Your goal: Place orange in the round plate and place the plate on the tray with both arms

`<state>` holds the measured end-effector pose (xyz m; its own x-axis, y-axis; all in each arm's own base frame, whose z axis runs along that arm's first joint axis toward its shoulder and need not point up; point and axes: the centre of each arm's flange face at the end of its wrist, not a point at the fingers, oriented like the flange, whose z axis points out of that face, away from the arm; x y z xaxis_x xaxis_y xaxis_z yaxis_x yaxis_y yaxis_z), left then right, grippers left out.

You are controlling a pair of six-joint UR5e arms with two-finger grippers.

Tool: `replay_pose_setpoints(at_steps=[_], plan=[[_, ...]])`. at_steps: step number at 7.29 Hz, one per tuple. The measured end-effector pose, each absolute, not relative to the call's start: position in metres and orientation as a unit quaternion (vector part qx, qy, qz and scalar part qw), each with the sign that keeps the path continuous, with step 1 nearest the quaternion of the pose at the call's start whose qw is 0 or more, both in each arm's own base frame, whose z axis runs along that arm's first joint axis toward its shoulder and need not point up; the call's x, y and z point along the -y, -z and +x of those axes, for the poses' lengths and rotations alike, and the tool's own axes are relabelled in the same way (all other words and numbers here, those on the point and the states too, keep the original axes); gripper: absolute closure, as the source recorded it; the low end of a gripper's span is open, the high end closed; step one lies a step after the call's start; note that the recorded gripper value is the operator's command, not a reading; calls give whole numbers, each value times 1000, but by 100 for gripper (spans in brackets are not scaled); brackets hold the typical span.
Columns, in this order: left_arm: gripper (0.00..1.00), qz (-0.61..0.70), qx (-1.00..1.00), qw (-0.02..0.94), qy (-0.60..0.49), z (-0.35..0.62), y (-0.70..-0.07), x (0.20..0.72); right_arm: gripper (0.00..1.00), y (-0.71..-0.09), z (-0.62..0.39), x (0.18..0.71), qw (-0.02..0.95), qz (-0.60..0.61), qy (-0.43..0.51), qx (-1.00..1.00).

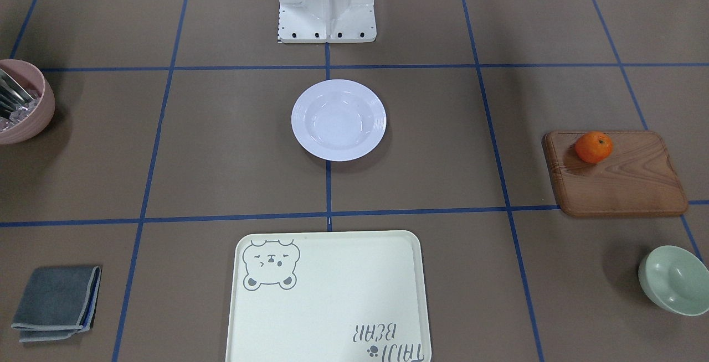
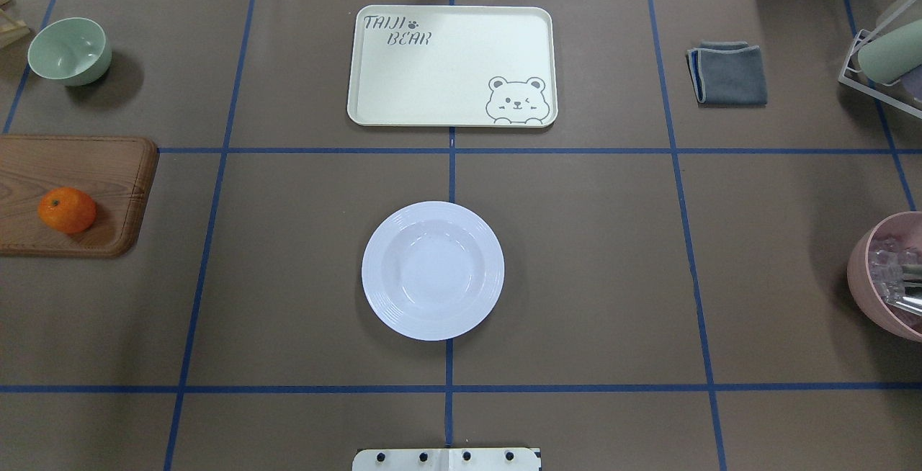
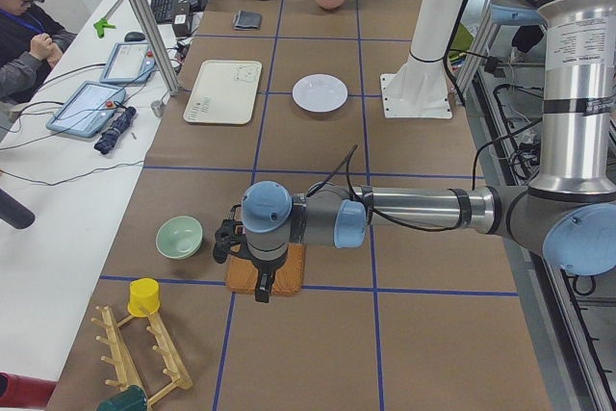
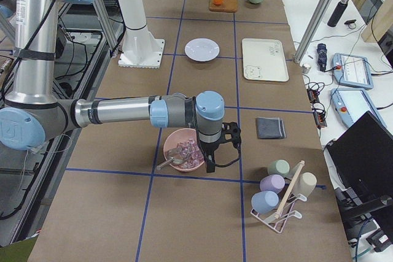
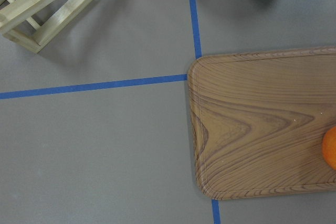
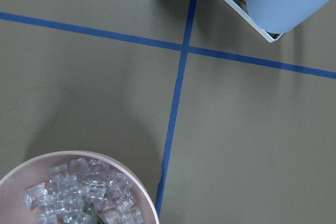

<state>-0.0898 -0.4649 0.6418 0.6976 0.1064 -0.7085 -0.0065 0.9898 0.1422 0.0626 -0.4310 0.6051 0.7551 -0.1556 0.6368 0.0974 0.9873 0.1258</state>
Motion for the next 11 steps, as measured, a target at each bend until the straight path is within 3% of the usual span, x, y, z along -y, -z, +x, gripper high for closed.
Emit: replay_pose_setpoints(at_steps=[5, 8, 11], plan=[[2, 72, -387, 919, -33, -90, -639, 467, 0, -590, 62, 435, 934, 58, 74, 343], [2, 89, -392, 915, -39, -89, -653, 474, 0, -531, 62, 463, 927, 124, 94, 340], [2, 150, -408, 898, -69, -88, -622, 505, 0, -528, 62, 474, 921, 151, 99, 346]])
